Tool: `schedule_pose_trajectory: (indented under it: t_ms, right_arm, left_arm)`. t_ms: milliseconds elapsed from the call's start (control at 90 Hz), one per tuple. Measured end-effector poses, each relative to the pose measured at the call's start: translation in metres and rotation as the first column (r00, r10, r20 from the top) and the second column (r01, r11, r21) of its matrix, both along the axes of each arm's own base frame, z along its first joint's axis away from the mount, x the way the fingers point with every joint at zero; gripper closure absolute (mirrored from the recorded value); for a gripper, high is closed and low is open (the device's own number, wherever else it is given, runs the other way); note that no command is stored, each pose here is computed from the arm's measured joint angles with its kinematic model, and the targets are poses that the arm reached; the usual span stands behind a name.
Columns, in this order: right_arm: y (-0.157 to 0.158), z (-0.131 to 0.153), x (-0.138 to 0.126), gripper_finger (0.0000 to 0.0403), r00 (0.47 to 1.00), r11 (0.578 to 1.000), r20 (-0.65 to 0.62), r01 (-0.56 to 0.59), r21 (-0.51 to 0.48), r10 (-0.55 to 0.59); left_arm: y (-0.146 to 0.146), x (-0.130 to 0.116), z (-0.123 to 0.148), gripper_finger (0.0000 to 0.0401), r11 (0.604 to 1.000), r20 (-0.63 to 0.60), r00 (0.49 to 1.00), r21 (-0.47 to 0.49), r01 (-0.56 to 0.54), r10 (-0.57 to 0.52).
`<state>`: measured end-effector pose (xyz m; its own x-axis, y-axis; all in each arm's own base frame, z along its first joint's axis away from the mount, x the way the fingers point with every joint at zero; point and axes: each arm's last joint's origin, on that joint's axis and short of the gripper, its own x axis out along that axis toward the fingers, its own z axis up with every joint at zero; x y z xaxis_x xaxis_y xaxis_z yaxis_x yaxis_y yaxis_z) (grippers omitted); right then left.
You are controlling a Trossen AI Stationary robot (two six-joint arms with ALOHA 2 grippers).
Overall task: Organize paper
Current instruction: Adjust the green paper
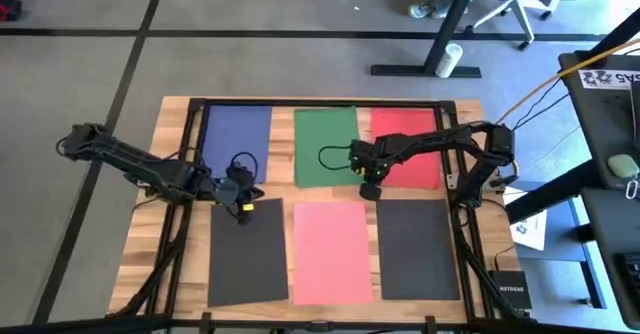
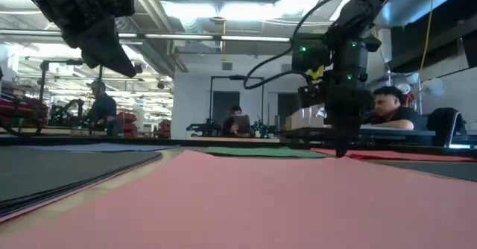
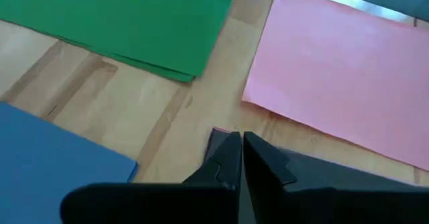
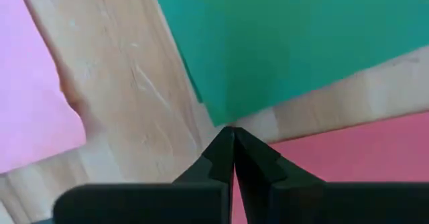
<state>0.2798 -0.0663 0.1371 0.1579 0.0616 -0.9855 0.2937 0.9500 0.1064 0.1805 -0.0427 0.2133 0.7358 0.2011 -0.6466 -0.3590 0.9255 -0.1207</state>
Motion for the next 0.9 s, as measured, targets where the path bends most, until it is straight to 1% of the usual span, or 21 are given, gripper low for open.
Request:
schedule_pose_trajectory:
  t_ms: [756,900]
  right_arm:
    - [0.002,0.002,-0.007,0.0403,0.998,1.0,-0.05,0.027,0.014,-0.026]
    - [0.002,0.009,-0.012,0.0403,0.997,0.999,-0.073,0.032,-0.021,-0.033]
  left_arm:
    - [0.0,0.0,0.0,0.04,1.0,0.001,1.0,-0.003,-0.003,0.003]
    - [0.0,0.0,0.0,0.04,1.0,0.0,1.0,-0.003,-0.003,0.003]
